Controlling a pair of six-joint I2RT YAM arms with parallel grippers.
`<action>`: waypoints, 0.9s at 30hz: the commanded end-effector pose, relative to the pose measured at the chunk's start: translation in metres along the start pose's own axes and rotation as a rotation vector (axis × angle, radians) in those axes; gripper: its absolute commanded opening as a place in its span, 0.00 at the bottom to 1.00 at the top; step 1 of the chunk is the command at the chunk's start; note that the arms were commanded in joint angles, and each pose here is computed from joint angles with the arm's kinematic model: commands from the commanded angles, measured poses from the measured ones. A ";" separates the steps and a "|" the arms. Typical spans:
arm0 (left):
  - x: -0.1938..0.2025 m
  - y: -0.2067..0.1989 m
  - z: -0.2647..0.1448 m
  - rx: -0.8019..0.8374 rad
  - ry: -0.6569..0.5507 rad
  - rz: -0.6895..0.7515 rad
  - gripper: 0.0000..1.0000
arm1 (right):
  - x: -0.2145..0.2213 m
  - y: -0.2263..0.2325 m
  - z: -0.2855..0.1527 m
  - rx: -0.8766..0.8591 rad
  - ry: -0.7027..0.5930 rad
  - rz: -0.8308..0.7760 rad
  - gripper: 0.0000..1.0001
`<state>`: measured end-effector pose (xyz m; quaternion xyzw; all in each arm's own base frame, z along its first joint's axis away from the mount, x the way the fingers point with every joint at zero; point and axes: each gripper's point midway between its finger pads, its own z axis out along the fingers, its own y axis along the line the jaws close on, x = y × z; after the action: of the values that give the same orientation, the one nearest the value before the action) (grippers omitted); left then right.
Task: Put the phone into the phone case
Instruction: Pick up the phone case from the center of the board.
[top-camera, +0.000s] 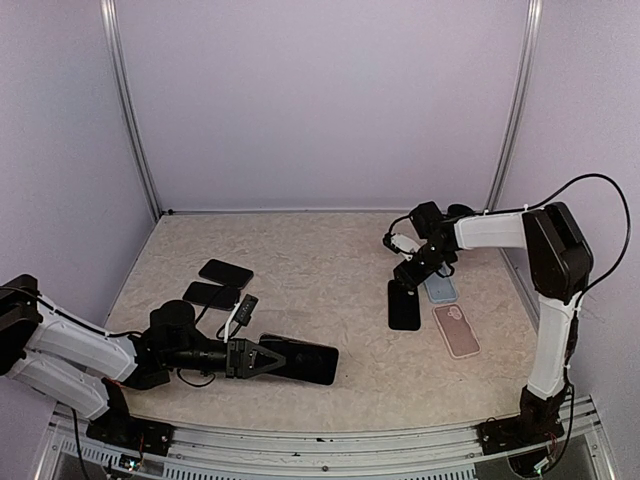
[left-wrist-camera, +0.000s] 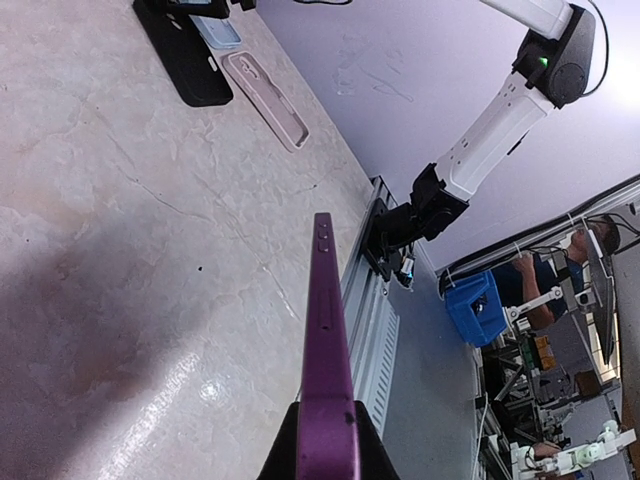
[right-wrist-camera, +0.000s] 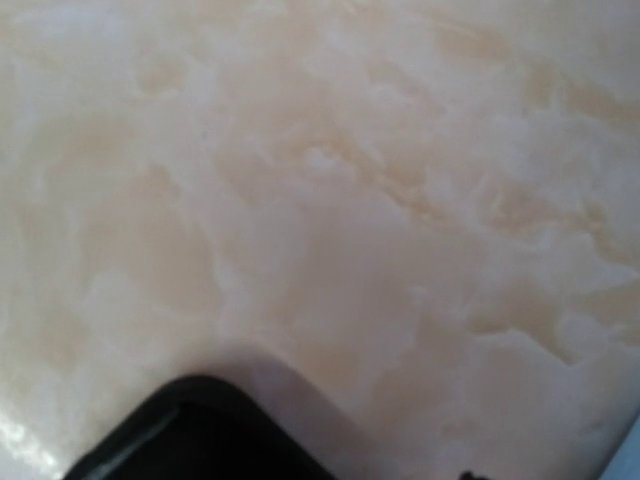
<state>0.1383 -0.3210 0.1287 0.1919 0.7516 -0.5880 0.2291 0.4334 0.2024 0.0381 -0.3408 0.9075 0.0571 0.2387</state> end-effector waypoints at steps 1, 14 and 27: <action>-0.016 -0.021 0.001 0.068 -0.056 0.050 0.00 | 0.004 -0.002 0.006 -0.019 0.022 0.015 0.58; -0.011 -0.020 0.001 0.070 -0.057 0.045 0.00 | 0.011 0.001 0.013 -0.033 0.045 0.021 0.44; -0.008 -0.019 0.002 0.072 -0.063 0.044 0.00 | 0.014 0.014 0.002 -0.076 0.036 0.095 0.10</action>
<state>0.1346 -0.3231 0.1320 0.1897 0.7442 -0.5958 0.2349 0.4282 0.2035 0.0278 -0.3258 0.9166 0.0753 0.2190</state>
